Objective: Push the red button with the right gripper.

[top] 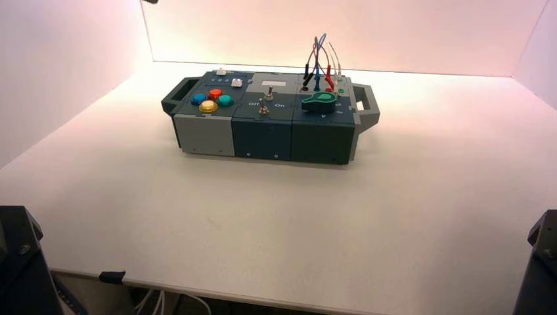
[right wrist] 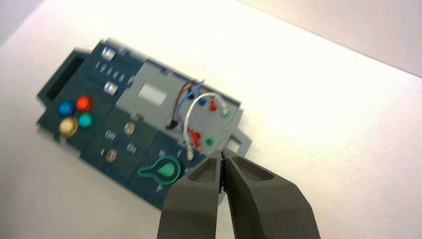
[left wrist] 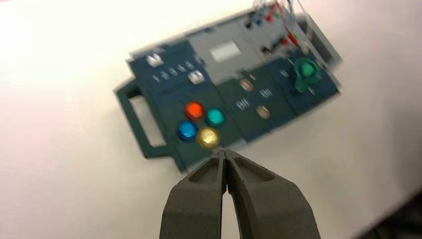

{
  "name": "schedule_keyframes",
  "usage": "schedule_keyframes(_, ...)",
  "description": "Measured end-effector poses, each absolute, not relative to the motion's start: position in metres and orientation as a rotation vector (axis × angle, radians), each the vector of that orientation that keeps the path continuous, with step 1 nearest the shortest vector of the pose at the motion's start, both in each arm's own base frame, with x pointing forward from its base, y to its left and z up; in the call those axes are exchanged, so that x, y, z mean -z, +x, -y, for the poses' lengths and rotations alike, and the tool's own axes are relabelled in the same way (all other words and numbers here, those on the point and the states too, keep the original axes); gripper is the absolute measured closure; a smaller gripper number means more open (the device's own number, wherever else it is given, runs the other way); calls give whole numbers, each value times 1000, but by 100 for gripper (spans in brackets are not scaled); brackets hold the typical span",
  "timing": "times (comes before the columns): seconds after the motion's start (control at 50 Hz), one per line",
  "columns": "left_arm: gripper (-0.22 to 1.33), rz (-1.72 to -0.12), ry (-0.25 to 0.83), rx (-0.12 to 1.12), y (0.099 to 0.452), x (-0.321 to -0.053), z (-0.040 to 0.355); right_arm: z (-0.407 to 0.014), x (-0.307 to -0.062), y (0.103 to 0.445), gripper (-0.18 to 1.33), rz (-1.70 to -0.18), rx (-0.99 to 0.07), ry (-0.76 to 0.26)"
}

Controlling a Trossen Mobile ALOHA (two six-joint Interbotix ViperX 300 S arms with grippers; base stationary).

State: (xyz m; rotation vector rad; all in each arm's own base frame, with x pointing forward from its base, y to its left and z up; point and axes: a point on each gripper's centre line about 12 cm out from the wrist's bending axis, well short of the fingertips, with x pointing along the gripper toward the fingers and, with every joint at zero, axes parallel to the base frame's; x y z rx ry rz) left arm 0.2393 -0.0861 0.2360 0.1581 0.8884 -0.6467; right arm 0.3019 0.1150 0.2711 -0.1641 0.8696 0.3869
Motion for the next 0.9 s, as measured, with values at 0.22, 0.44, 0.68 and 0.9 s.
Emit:
schedule_keyframes(0.22, 126, -935, 172, 691, 233, -233, 87, -143, -266, 298, 128, -916, -502, -280)
schedule_keyframes(0.44, 126, -968, 200, 704, 228, -224, 86, -167, -257, 299, 128, -973, -612, -384)
schedule_keyframes(0.68, 126, -994, 216, 722, 224, -220, 85, -183, -245, 304, 128, -1034, -759, -427)
schedule_keyframes(0.9, 126, -993, 249, 726, 225, -219, 82, -198, -228, 313, 128, -1084, -863, -477)
